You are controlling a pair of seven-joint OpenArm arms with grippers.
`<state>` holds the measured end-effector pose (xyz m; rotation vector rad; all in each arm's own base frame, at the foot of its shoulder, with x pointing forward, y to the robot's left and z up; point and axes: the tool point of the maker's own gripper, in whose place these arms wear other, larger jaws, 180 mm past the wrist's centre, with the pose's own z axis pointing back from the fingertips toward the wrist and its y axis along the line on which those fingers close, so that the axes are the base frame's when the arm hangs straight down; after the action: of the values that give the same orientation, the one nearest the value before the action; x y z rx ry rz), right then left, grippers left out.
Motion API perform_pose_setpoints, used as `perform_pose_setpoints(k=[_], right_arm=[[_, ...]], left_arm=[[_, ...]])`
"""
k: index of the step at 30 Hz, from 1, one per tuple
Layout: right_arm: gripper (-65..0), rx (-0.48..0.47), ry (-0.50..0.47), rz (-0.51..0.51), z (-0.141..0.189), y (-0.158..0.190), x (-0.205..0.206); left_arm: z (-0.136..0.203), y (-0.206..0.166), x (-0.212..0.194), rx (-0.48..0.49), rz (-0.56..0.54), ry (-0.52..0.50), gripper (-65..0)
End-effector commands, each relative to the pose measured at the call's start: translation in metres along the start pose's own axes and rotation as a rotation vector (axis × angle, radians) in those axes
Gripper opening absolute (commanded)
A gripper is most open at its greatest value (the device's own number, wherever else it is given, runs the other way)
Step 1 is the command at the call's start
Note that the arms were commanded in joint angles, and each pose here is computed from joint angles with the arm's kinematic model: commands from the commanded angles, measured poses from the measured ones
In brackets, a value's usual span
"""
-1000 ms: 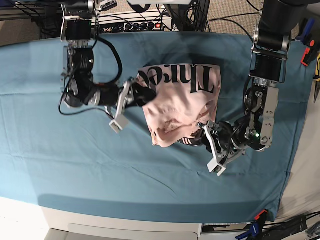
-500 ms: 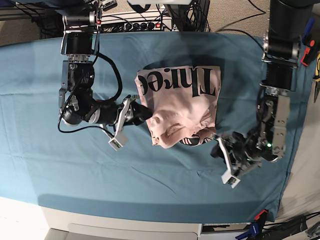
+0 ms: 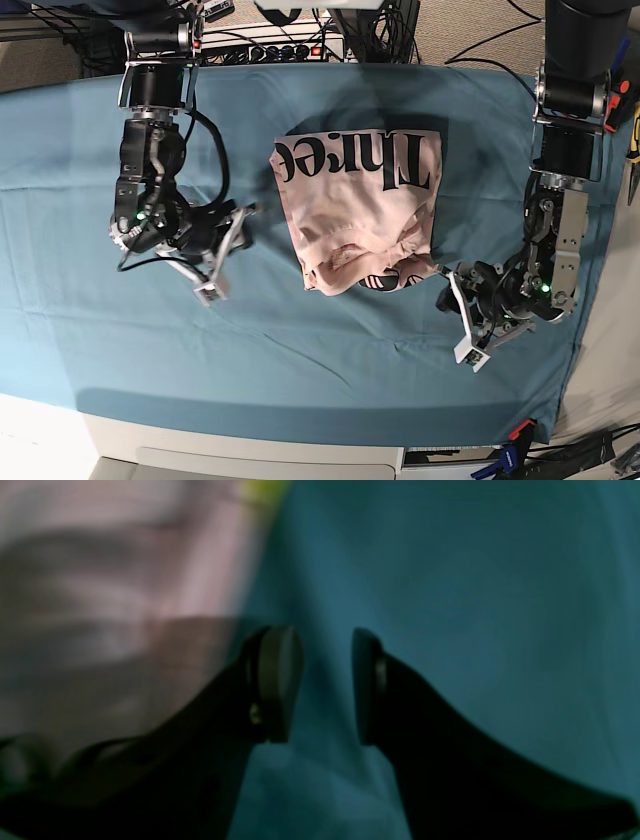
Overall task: Fold the T-shirt properly
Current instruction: 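Pull the shirt square with both grippers and release, then tuck and press the shirt sides with both grippers to neaten the bundle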
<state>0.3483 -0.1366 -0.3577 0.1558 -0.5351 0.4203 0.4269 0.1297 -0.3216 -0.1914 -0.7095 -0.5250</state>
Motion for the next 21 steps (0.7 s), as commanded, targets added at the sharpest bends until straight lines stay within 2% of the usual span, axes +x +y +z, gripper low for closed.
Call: perform_pose_setpoints(k=[1,2,4,5,6,8,10,15,18,21], right_arm=[[-44.8,-0.03,-0.056,-0.003,0.008,-0.007,0.018],[-45.1,-0.058,-0.045,-0.021,0.008,-0.012,0.016],[-50.5,-0.071,-0.035,-0.044,0.008,-0.014,0.014],[-56.8,-0.057,-0.037,-0.047,0.007,-0.012,0.014],[-63.9,-0.032,-0.043,-0.052,0.007,-0.007,0.014],[-65.0,0.046,-0.064,-0.055,0.006,0.008,0.016],[-65.0,0.13,-0.08,-0.034,0.006,0.025,0.016],[-65.0,0.311,-0.144,-0.007,0.009,0.059,0.017],[-65.0,0.363,-0.17,0.006,0.012,0.069,0.018],[-65.0,0.39,-0.187,0.012,0.014,0.073,0.02]], left_arm=[[0.009,0.008,0.022,0.017,-0.009,-0.061,-35.8],[0.009,0.006,0.023,0.006,-0.003,-0.065,-39.0],[0.01,-0.006,0.026,-0.063,0.025,-0.082,-53.0],[0.011,-0.017,0.028,-0.124,0.035,-0.093,-62.3],[0.013,-0.03,0.029,-0.192,0.042,-0.097,-65.0],[0.016,-0.052,0.025,-0.308,0.026,-0.086,-65.0],[0.016,-0.063,0.017,-0.362,0.034,-0.071,-65.0],[0.011,-0.08,-0.011,-0.42,0.082,-0.029,-65.0],[0.009,-0.085,-0.022,-0.431,0.095,-0.011,-65.0],[0.009,-0.089,-0.025,-0.451,0.055,-0.015,-53.3]])
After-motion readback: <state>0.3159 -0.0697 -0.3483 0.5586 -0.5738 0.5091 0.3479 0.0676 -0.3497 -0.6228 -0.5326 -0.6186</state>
